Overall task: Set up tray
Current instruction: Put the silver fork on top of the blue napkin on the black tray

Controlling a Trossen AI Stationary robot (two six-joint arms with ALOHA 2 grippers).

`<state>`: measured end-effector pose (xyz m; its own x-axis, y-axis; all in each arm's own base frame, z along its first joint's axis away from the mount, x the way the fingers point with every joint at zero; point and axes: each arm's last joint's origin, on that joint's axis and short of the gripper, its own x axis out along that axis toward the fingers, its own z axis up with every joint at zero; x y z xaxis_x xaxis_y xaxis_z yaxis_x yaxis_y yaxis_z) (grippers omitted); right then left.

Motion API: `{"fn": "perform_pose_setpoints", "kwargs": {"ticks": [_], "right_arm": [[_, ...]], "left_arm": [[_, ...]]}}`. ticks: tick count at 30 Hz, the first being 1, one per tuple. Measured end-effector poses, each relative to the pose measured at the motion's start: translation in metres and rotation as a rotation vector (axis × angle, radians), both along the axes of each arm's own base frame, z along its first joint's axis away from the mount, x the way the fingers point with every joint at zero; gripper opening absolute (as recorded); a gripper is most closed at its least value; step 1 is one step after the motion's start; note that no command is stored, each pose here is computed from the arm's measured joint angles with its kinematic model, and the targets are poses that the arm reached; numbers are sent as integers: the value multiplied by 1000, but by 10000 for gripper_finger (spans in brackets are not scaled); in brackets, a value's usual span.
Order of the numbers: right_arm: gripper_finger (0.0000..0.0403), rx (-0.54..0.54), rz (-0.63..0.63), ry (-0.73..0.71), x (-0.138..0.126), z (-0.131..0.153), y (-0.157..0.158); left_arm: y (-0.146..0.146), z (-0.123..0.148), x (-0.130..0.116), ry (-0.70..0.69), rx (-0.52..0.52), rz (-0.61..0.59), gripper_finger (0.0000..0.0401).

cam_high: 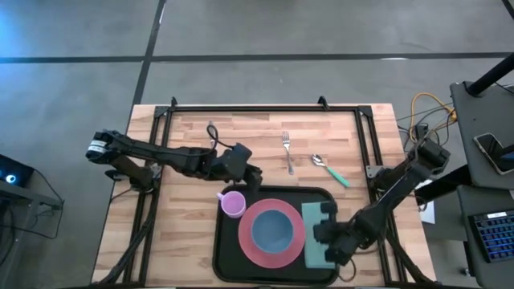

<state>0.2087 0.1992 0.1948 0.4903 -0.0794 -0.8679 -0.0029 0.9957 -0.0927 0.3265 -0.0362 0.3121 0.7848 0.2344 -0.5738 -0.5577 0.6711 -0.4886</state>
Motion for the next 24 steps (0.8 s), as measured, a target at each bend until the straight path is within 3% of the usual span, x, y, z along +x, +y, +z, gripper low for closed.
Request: {"fn": "perform_pose_setpoints", "kwargs": {"ticks": [6, 14, 18, 24], "right_arm": [[13, 26, -283, 2, 3, 21, -46], [13, 70, -668, -93, 35, 36, -132], [19, 84, -706, -107, 52, 37, -177], [66, 133, -797, -118, 65, 30, -233]], "left_arm": [[16, -3, -2, 36, -3, 85, 57], [22, -6, -3, 70, 9, 98, 57], [22, -7, -7, 106, 10, 85, 57], [23, -6, -19, 189, -3, 69, 57]]}}
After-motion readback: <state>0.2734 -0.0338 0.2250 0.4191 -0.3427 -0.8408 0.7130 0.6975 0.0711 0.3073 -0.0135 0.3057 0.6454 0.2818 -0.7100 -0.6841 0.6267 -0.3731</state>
